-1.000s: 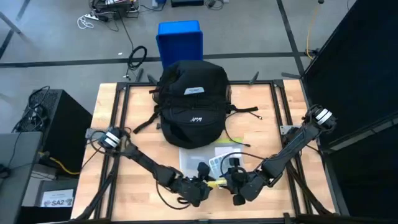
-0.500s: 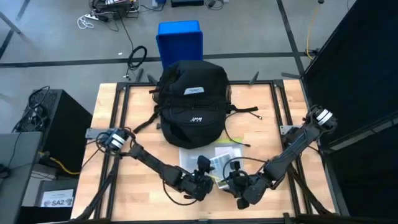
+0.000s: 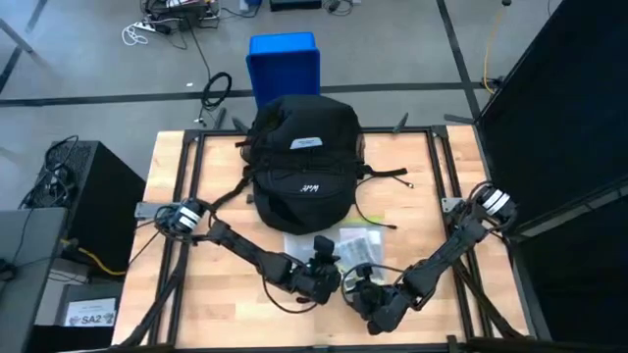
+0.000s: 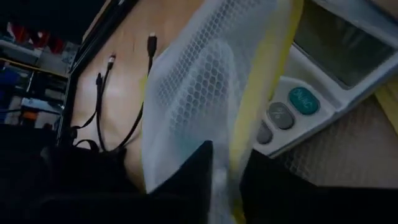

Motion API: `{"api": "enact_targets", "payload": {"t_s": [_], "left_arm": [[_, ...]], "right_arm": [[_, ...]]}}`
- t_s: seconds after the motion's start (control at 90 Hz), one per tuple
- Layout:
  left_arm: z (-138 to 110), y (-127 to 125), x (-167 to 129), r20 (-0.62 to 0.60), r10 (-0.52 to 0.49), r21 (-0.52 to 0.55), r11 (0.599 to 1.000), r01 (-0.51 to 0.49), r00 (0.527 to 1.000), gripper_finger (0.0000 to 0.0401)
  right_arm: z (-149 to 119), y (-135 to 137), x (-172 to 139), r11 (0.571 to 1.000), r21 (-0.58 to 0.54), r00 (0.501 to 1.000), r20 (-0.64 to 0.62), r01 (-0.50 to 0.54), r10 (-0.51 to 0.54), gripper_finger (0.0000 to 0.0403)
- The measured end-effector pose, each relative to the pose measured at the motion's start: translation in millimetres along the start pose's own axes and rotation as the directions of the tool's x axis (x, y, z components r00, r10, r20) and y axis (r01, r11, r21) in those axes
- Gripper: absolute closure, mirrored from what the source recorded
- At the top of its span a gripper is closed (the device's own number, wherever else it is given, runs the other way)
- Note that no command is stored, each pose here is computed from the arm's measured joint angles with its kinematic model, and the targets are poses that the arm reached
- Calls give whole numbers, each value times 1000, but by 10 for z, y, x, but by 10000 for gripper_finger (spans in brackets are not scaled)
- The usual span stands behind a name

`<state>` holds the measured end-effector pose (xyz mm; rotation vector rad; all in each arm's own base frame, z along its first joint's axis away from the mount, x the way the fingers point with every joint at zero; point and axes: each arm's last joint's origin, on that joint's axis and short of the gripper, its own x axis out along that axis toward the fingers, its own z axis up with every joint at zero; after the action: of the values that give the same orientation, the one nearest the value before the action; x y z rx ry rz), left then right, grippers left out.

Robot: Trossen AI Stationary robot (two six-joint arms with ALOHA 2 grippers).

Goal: Unpack backpack
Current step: Remove the calculator from the zip bag

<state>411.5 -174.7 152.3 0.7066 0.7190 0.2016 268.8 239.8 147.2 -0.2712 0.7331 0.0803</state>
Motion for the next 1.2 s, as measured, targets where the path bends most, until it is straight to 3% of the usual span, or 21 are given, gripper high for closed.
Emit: {"api": "enact_targets", "payload": {"t_s": [0.144, 0.4, 0.656, 0.822, 1.0, 1.2], "left_arm": [[-13, 41, 38, -9, 7, -6, 1000, -7, 1000, 397], [-18, 48, 45, -12, 8, 0, 1000, -8, 1000, 401], [-22, 49, 46, -15, 11, 4, 1000, -11, 1000, 401], [-19, 58, 32, -13, -4, 7, 1000, 4, 1000, 401], [6, 146, -54, -18, -8, 30, 1000, 9, 1000, 401], [45, 321, -219, -31, 11, 34, 999, -10, 999, 401]], "right_arm": [[-53, -16, -19, 994, -60, 995, -18, 94, -95, 294], [-193, -69, -43, 984, -108, 979, -134, 140, -154, 274], [-235, -161, -36, 959, -176, 954, -160, 224, -252, 268], [-246, -266, 2, 947, -192, 936, -193, 258, -294, 302], [-225, -330, 31, 937, -207, 928, -191, 282, -321, 385], [-109, -320, 0, 936, -199, 932, -161, 290, -323, 395]]}}
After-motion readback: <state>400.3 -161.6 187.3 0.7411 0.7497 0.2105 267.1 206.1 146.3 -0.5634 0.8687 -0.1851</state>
